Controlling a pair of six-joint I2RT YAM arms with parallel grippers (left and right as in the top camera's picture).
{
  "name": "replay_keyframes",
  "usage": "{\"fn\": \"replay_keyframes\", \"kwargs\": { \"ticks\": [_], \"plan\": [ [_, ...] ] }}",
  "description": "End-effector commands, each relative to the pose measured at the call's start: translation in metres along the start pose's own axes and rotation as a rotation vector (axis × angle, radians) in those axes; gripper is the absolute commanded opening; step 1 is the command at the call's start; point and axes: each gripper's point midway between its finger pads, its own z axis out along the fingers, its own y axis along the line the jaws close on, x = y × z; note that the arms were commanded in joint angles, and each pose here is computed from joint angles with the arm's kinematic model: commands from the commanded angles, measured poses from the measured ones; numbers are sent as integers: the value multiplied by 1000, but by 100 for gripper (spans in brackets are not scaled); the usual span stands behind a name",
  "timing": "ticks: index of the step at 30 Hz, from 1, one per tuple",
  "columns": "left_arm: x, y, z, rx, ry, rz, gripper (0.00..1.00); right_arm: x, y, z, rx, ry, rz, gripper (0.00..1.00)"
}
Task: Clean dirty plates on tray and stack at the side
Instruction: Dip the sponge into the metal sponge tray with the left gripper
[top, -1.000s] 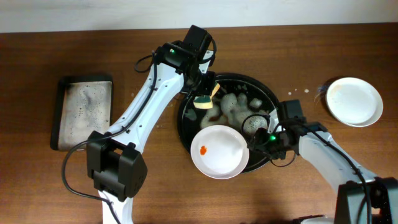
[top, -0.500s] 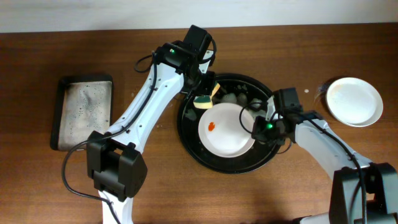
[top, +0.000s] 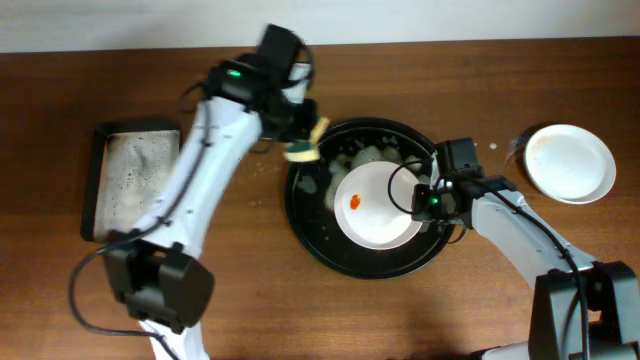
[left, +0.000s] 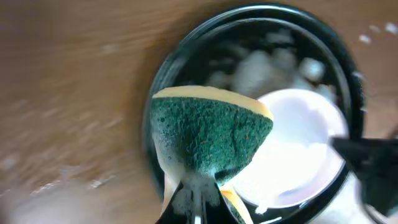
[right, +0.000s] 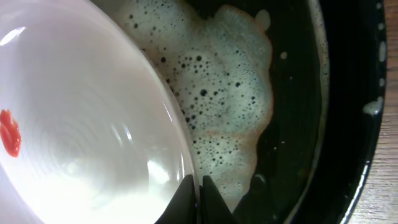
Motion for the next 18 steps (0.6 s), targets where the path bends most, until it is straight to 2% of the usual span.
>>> {"fn": "replay_keyframes", "kwargs": {
  "ticks": [1, 2, 3, 6, 9, 13, 18],
  "plan": [
    [-6, 85, -55, -77, -74, -168, 1, -9, -2, -4, 32, -30, -21, 4],
    [-4, 105, -61, -95, -72, -214, 1, -9, -2, -4, 31, -30, -21, 4],
    [4, 143, -70, -134, -63, -287, 1, -10, -2, -5, 31, -32, -21, 4],
    [32, 237, -81, -336, -38, -447, 4, -11, -1, -5, 30, -35, -21, 4],
    [66, 310, -51, -411, -22, -477, 7, -13, 0, -6, 28, -42, -22, 4],
    [114, 346, 14, -427, -2, -472, 7, -15, 0, -8, 26, -46, -22, 4],
    [135, 353, 45, -453, -14, -459, 7, -13, 0, -8, 29, -36, -21, 4]
  ]
}}
